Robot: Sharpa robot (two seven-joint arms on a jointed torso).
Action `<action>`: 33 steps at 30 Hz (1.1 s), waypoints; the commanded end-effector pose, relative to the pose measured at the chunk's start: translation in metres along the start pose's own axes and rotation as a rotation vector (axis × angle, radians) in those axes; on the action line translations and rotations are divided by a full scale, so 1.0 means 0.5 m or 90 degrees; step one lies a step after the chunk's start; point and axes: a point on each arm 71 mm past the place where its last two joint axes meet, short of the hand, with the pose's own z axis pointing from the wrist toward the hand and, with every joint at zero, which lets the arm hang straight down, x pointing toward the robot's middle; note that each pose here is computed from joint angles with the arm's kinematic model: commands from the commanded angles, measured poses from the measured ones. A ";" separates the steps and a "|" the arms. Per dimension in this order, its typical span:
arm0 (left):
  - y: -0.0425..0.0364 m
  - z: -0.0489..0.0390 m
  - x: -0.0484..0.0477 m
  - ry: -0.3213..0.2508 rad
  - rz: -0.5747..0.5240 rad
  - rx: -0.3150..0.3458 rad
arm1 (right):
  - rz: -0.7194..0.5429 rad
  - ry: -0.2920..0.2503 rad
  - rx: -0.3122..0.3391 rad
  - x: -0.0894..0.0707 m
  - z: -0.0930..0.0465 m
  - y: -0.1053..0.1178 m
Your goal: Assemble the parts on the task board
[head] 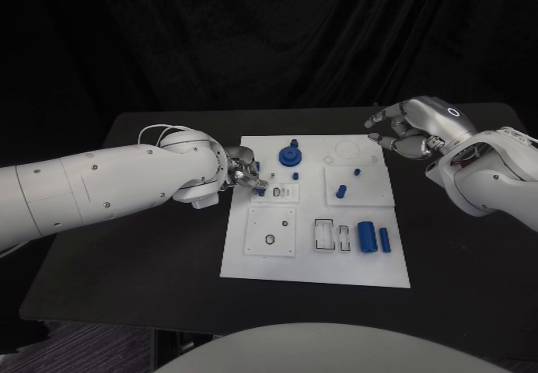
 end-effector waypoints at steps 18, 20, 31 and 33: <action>-0.020 0.001 0.012 -0.027 -0.019 0.046 | 0.000 0.010 0.015 0.005 -0.002 -0.004; -0.023 0.001 0.013 -0.028 -0.019 0.050 | 0.000 0.010 0.016 0.006 -0.002 -0.004; -0.036 0.006 0.018 -0.015 -0.011 0.055 | 0.000 0.014 0.018 0.007 -0.001 -0.003; -0.037 0.007 0.018 -0.012 -0.009 0.053 | 0.000 0.015 0.018 0.007 -0.001 -0.003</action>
